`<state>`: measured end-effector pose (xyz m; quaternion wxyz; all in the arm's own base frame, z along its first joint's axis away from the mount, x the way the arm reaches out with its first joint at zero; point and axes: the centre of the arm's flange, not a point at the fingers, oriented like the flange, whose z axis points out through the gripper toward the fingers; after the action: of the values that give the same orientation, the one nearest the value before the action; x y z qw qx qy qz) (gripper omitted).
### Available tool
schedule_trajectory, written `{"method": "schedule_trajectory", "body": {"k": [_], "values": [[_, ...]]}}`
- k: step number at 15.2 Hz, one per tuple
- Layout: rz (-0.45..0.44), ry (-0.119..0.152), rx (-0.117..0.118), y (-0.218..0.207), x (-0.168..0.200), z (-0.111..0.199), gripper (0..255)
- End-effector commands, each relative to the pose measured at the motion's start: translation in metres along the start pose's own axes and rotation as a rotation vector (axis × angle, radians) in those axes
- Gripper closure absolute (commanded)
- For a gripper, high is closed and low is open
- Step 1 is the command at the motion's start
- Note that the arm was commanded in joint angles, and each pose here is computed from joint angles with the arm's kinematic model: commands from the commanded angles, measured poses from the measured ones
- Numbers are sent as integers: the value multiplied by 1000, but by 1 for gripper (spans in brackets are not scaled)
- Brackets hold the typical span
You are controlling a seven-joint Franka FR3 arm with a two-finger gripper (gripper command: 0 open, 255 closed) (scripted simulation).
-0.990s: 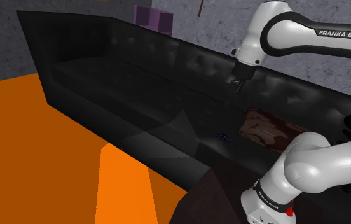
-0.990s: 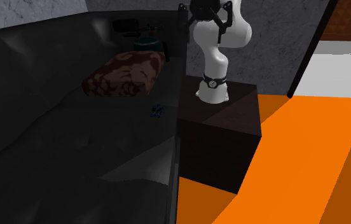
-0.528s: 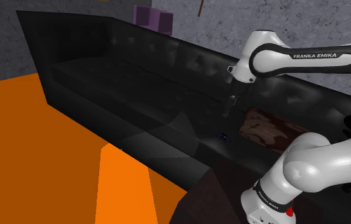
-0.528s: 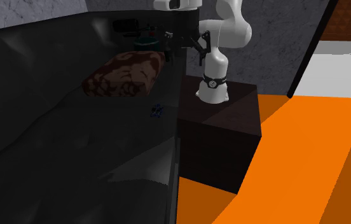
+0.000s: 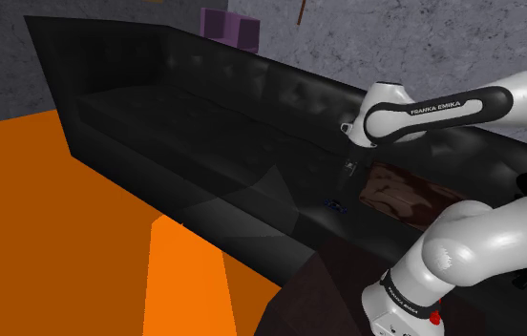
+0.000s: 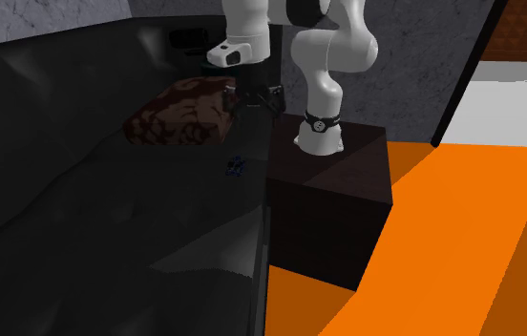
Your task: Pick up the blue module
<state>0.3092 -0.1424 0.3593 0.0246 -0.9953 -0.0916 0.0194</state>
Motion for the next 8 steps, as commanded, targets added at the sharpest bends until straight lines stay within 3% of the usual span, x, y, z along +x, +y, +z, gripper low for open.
{"method": "schedule_trajectory", "body": {"k": [1,8], "values": [[-11,0,-1,15,-2,22,0],[-43,-7,2,71,-8,95,0]]}}
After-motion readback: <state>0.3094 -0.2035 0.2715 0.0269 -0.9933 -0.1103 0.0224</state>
